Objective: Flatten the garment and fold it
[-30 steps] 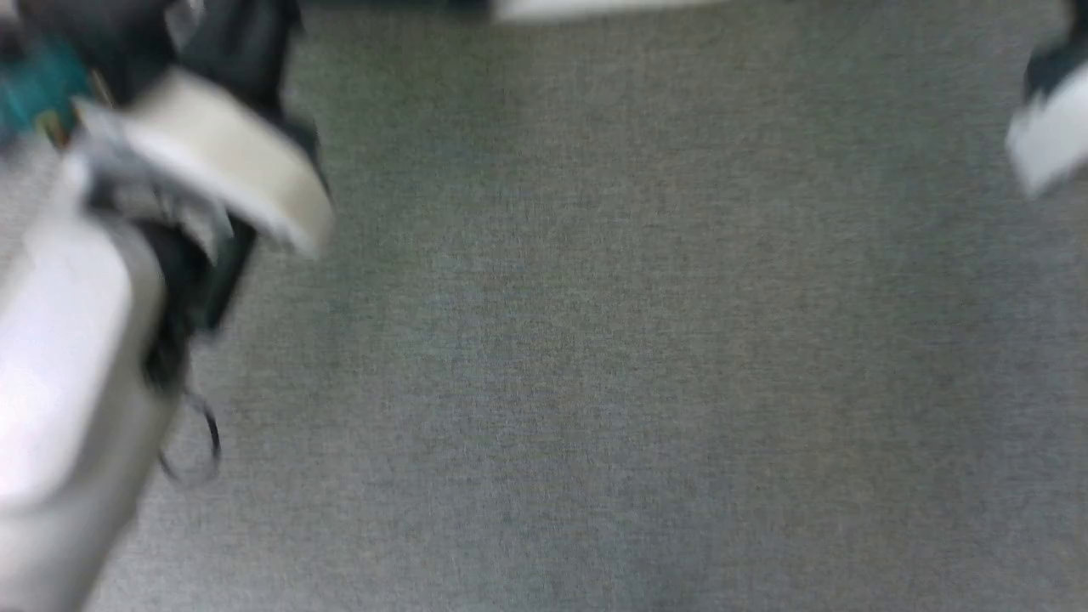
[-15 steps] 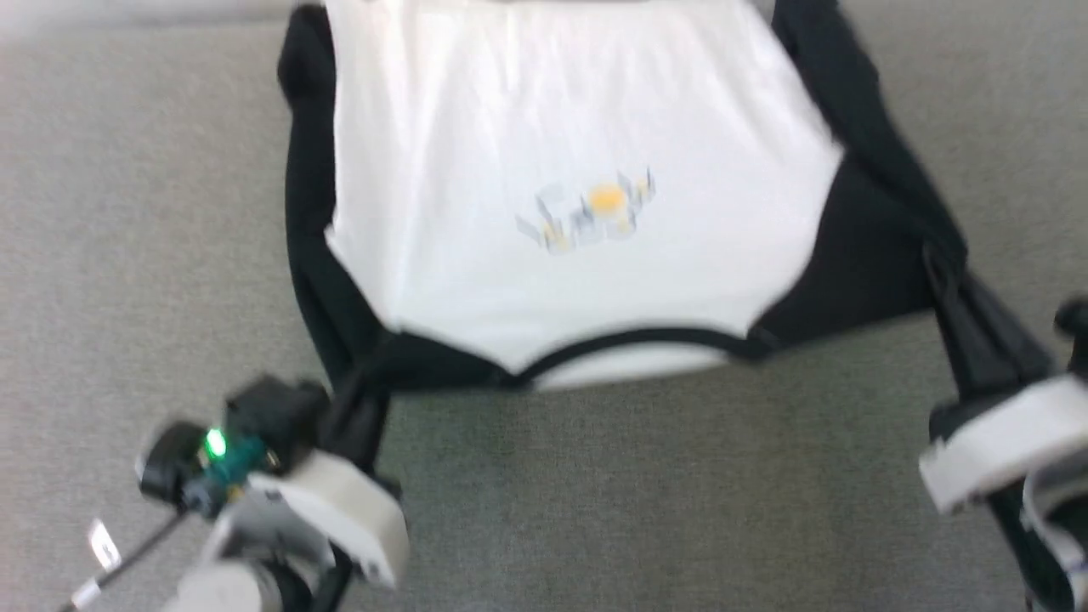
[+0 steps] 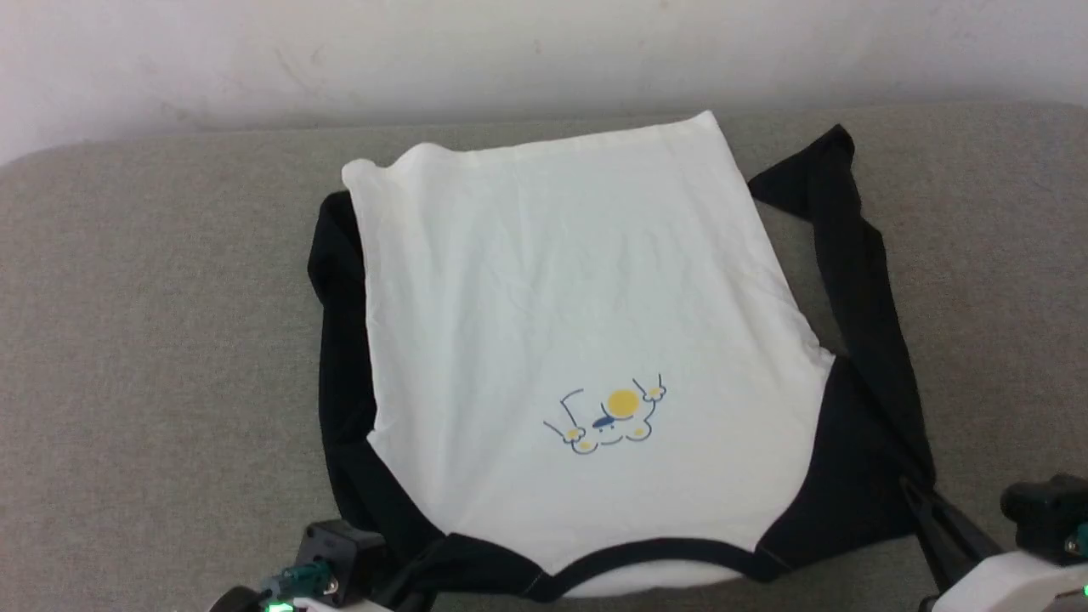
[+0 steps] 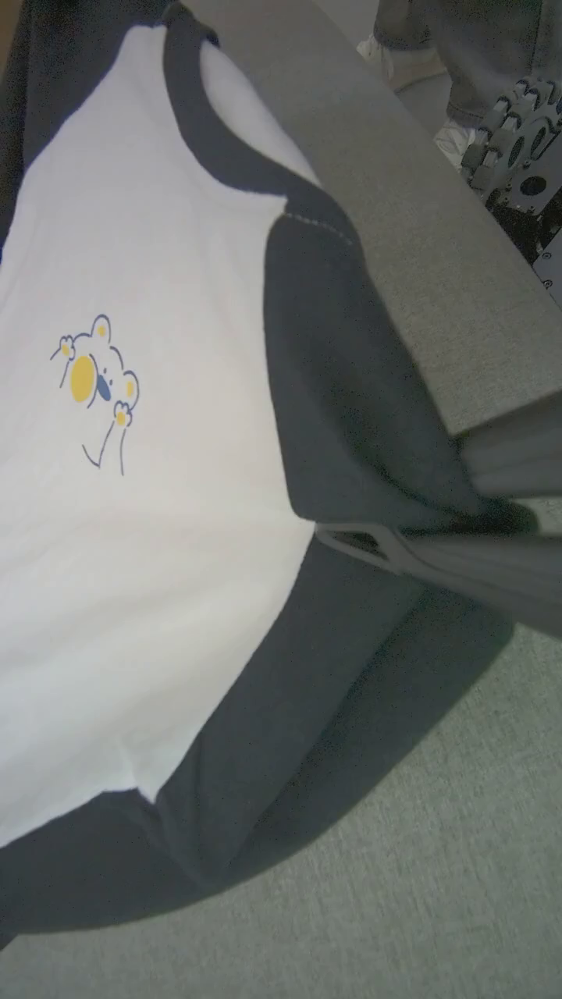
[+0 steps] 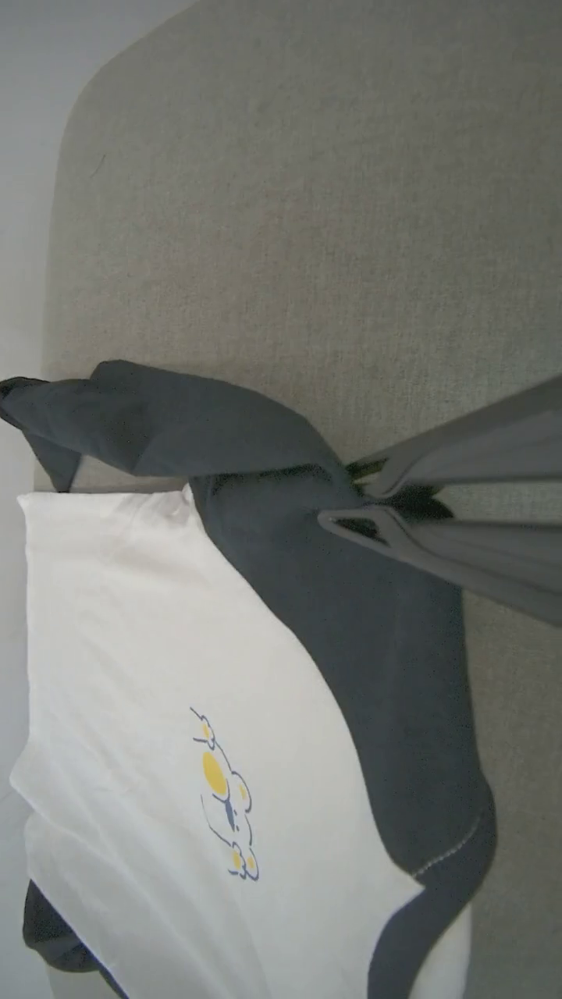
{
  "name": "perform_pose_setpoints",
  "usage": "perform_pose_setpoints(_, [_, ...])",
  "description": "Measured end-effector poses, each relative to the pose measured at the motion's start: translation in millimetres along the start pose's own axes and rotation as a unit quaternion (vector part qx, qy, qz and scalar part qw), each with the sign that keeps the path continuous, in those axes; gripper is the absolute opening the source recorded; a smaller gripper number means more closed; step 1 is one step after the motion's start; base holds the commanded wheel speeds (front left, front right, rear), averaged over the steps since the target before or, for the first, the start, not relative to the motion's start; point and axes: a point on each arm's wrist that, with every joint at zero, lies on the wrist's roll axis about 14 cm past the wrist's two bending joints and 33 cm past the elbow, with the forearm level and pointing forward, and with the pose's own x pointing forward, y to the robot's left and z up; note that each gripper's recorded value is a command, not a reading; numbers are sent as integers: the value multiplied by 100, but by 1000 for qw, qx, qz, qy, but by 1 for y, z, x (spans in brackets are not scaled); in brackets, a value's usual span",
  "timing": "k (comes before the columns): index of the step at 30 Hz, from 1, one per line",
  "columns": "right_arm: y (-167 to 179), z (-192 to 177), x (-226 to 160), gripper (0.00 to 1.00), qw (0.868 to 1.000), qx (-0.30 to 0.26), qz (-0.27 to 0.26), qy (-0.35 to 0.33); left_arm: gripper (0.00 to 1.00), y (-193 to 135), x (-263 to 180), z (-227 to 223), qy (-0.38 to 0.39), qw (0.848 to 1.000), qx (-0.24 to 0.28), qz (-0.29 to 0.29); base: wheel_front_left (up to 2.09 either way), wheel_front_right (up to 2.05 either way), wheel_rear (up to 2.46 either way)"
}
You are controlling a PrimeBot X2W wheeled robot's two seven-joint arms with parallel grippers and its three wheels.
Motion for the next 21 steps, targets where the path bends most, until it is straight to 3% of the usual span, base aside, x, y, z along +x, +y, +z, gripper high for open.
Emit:
perform_pose_setpoints(10, [10,-59,-40,0,993,23,6,118,0,-15,-24,-34,45,999,-22,-17,0,0,0])
perform_pose_setpoints(21, [11,-84,-45,0,990,12,1,144,0,-24,-23,-78,93,995,-12,-35,0,0,0])
